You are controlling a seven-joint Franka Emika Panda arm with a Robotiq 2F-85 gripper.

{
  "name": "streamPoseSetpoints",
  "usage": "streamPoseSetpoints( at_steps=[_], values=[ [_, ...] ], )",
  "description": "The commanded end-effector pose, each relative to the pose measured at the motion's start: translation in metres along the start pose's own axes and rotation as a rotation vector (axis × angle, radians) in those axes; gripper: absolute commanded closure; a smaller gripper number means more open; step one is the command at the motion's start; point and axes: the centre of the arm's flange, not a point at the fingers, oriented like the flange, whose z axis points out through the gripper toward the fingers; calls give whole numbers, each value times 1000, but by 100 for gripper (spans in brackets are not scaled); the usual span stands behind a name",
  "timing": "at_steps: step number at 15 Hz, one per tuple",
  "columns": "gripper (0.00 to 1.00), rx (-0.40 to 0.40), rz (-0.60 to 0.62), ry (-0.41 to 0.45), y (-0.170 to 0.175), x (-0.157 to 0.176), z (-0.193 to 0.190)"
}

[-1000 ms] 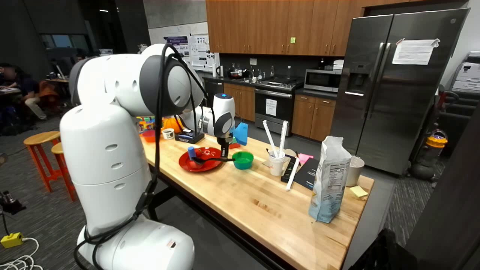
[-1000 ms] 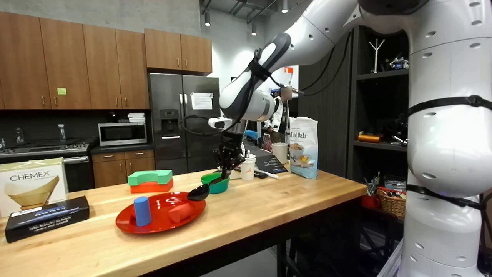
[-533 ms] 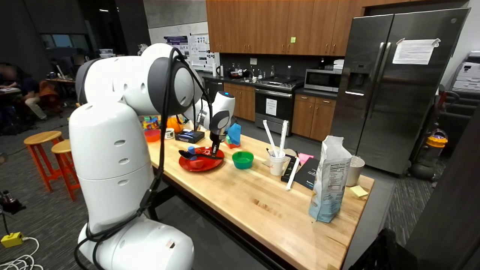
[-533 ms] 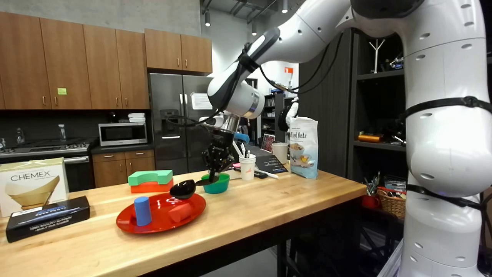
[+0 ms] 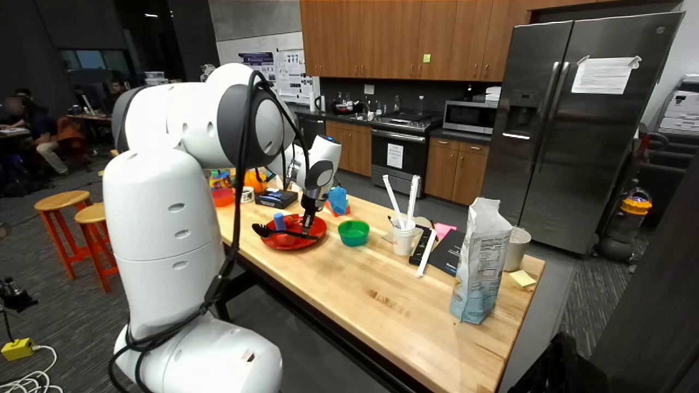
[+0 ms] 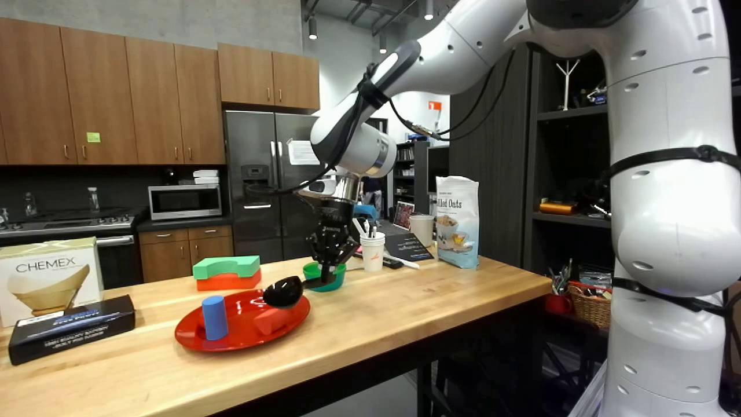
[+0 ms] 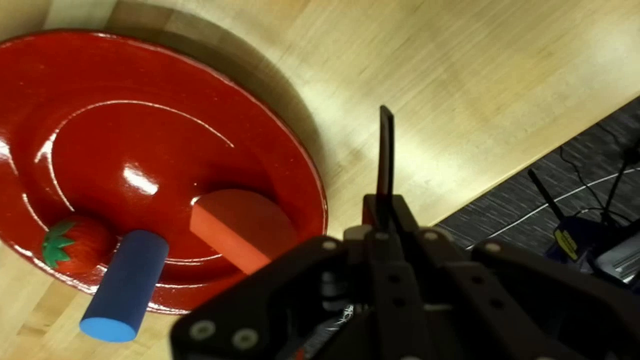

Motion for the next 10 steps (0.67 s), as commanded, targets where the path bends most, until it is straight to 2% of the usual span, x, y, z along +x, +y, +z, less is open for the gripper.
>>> streamPoseSetpoints(
  at_steps=[1, 5, 10],
  values=[
    [99, 25, -7, -55, -4, -6, 0],
    [99, 29, -31, -109, 0, -11, 9],
    [99, 23, -34, -127, 8, -22, 25]
  ],
)
